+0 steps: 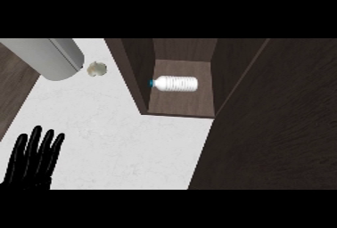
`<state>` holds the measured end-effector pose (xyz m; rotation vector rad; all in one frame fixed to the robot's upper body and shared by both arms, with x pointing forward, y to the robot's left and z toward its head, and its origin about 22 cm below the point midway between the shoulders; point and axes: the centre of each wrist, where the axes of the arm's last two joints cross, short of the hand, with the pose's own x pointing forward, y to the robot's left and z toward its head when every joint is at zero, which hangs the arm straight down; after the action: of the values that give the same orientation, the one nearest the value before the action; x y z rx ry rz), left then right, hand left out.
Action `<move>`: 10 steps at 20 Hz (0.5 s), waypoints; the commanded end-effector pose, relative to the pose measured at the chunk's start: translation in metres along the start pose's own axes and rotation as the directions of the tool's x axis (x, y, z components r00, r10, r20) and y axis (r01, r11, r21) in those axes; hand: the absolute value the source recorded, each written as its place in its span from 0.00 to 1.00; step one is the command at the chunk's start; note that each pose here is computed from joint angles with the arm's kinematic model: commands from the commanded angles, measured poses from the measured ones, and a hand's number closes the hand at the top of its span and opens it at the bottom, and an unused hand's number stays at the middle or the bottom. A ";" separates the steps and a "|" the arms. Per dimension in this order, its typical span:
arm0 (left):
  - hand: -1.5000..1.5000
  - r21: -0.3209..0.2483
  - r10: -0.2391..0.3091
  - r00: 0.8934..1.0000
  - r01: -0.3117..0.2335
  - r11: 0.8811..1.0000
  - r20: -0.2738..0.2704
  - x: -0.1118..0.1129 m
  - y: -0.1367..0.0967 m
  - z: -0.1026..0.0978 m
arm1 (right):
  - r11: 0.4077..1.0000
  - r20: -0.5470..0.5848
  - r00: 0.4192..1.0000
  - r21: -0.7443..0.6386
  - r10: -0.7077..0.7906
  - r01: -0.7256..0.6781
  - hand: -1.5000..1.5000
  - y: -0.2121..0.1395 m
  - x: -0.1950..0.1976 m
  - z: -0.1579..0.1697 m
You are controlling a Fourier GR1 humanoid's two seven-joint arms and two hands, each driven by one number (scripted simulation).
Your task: Pick up the bottled water, place it into the cabinet and close the cabinet
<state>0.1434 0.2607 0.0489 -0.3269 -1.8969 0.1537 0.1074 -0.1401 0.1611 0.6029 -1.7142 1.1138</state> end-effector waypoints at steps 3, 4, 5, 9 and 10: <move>0.00 -0.006 0.002 1.000 -0.002 1.000 -0.001 0.004 0.008 0.000 | 0.990 0.054 0.996 -0.119 -0.066 0.072 1.00 0.005 0.002 -0.035; 0.00 -0.007 0.000 1.000 0.000 1.000 0.000 0.004 0.008 0.001 | 0.990 0.055 0.996 -0.117 -0.069 0.075 1.00 0.005 0.001 -0.036; 0.00 -0.015 -0.011 1.000 0.011 1.000 0.009 0.008 0.009 -0.003 | 0.990 0.046 0.997 -0.124 -0.064 0.069 1.00 0.003 0.001 -0.035; 0.00 -0.021 0.016 1.000 -0.016 1.000 -0.001 0.005 0.009 0.002 | 0.985 0.048 0.994 -0.133 -0.101 0.107 1.00 0.001 -0.003 -0.034; 0.00 -0.018 0.001 1.000 -0.001 1.000 0.016 0.010 0.013 -0.002 | 0.985 0.055 0.992 -0.124 -0.114 0.120 1.00 0.002 -0.004 -0.035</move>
<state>0.1441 0.2717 0.0523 -0.3396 -1.9070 0.1426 0.1105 -0.1402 0.1631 0.6132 -1.7151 1.1364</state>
